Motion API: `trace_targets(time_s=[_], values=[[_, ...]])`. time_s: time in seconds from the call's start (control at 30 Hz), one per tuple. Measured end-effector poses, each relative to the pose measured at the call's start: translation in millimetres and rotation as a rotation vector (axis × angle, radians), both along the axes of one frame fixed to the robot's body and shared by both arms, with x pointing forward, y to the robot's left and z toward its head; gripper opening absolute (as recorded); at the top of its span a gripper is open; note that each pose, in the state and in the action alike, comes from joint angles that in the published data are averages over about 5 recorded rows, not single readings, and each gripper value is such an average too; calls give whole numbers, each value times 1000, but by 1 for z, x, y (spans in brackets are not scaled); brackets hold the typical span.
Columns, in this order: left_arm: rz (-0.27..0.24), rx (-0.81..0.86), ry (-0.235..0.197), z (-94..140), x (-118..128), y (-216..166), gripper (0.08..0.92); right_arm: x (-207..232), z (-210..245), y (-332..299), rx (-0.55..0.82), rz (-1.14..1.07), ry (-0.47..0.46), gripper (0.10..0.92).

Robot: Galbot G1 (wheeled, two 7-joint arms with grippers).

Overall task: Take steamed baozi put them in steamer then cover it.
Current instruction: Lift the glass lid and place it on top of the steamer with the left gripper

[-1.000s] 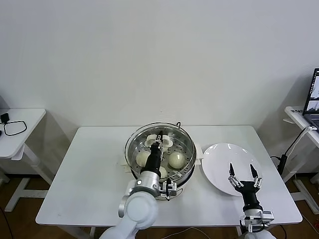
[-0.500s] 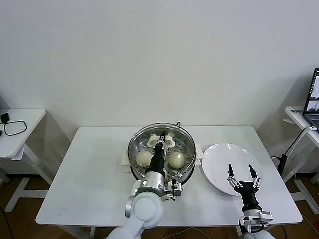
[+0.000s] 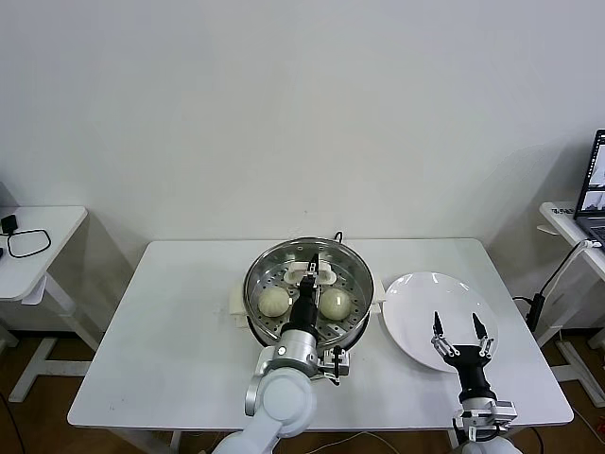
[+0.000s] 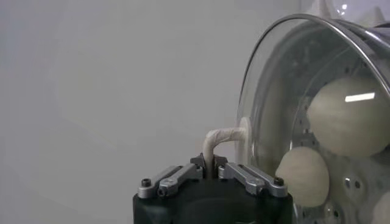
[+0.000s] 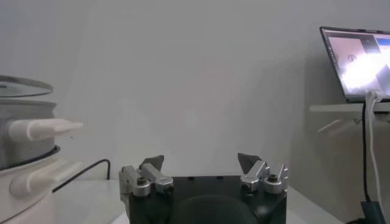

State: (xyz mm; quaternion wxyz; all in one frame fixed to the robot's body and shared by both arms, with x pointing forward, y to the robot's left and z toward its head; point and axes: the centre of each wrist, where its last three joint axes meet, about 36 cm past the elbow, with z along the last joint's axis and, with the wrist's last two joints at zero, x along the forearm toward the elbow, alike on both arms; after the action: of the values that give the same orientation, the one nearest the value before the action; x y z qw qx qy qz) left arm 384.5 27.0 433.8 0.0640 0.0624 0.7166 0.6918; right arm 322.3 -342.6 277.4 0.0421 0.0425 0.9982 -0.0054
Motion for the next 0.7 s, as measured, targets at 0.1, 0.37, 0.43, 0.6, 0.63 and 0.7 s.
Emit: trace_targets(time_s=[0.1, 0.37, 0.43, 0.6, 0.63, 0.7], values=[[1, 5, 0, -1, 0, 0, 189, 0, 0, 0, 0, 1, 0, 823], [-1, 12, 2, -5, 2, 0, 189, 0, 1, 1, -1, 2, -2, 823], [-3, 13, 4, -5, 1, -1, 189, 0, 1, 0, -1, 2, -3, 823], [-6, 14, 5, -7, 2, -2, 189, 0, 2, -1, -3, 1, -4, 823], [-6, 16, 5, -7, 2, -2, 189, 0, 2, -1, -3, 1, -4, 823], [-5, 19, 5, -8, 3, -2, 189, 0, 2, -1, -3, 2, -4, 823]])
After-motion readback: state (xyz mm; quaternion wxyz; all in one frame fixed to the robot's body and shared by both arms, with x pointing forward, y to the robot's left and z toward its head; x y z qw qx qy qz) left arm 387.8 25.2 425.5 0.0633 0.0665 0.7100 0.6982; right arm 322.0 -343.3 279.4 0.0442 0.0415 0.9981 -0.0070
